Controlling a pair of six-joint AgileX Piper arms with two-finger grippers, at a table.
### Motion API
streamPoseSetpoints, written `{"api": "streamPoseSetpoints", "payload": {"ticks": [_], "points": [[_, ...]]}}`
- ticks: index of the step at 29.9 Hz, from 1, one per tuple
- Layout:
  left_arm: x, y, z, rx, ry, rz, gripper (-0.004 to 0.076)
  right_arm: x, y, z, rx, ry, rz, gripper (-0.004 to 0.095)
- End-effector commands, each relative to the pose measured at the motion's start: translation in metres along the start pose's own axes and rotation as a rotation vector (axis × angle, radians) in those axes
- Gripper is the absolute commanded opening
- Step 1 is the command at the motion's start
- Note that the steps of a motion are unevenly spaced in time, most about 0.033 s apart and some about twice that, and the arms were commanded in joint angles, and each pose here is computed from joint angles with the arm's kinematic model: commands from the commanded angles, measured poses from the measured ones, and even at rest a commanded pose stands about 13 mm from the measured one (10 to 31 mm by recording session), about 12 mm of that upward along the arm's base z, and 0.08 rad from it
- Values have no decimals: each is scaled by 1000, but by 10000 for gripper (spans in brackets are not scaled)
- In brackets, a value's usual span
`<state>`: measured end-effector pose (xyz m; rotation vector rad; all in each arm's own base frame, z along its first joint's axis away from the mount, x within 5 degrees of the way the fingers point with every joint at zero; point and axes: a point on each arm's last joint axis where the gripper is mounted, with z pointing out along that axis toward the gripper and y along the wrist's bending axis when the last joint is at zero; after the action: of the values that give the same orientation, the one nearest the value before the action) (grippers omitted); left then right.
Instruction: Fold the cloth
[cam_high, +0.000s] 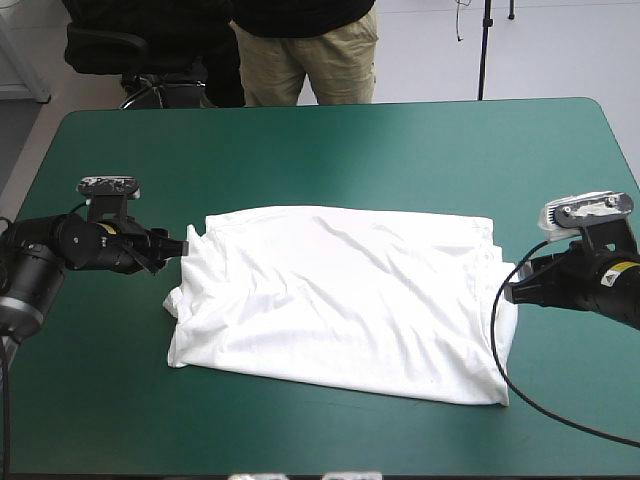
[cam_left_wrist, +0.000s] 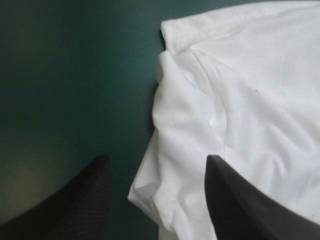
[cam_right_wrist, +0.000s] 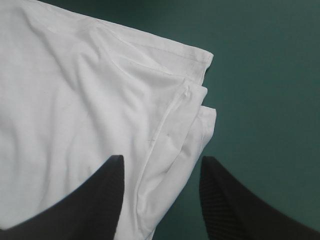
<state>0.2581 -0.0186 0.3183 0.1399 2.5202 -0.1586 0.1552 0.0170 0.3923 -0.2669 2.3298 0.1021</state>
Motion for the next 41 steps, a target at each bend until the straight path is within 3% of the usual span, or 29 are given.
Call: {"api": "streamPoseSetpoints", "payload": {"ticks": [1, 15, 16, 18, 21, 33, 41], "points": [[-13, 0, 8, 59, -44, -38, 412, -10, 1, -10, 5, -84, 0, 451], [-17, 13, 88, 36, 48, -93, 397, -10, 1, -10, 3, -81, 1, 427], [-17, 14, 91, 35, 47, -96, 370, -9, 1, -10, 2, -77, 1, 427], [-18, 15, 95, 31, 35, -100, 242, -9, 1, -10, 0, -69, 1, 428], [-21, 16, 97, 23, 3, -101, -3, -8, 1, -10, -2, -59, 1, 427], [-20, 15, 101, 37, 14, -73, -17, -7, 2, -10, -6, -50, 2, 427], [-21, -19, 77, 195, -6, 9, -17, -7, 2, -10, -6, -50, 2, 427]]}}
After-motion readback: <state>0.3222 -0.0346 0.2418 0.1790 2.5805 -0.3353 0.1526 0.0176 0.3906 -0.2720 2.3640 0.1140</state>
